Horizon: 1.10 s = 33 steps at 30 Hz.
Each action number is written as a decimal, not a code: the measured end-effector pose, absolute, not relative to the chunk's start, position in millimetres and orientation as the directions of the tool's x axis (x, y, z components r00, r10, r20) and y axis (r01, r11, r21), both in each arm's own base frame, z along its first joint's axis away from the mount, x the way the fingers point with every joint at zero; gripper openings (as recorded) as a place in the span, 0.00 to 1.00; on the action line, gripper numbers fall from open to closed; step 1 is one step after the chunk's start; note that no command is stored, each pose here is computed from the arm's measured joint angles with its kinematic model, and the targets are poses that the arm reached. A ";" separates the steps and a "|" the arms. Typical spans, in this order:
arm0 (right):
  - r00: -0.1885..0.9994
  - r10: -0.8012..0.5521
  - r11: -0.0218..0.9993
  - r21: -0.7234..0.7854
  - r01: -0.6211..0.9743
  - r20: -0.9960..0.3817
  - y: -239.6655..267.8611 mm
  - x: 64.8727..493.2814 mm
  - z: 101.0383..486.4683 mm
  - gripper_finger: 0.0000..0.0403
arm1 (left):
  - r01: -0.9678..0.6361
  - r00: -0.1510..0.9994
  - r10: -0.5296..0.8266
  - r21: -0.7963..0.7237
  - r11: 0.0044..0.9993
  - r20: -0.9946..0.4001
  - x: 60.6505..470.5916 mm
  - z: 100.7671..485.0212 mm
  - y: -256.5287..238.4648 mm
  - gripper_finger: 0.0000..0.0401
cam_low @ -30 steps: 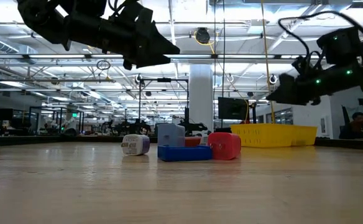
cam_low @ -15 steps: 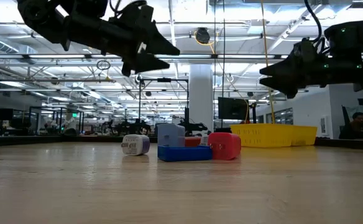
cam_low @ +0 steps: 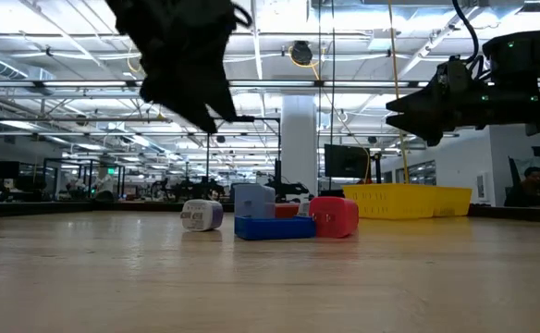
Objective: Pick & Place Office items
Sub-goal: Put the violet charger adapter into the left yellow bin
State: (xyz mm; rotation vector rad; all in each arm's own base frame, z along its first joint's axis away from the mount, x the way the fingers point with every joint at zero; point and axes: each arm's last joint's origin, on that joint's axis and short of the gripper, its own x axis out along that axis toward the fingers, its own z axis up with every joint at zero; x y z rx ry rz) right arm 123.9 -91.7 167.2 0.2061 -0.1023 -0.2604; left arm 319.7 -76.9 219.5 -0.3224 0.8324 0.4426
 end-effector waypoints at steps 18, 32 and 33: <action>0.961 -0.266 0.942 0.233 0.243 0.077 -91.7 123.9 167.5 0.53 | -0.760 0.334 0.183 -0.150 0.632 -0.925 338.9 139.2 -76.7 0.52; 0.960 -0.270 0.941 0.232 0.245 0.078 -91.8 123.9 167.6 0.52 | -0.680 0.329 0.204 -0.081 0.729 -0.922 341.7 140.1 -62.0 0.35; 0.959 -0.270 0.942 0.231 0.245 0.082 -91.8 123.9 168.0 0.52 | -0.670 0.333 0.215 -0.070 0.739 -0.918 341.6 141.2 -61.5 0.35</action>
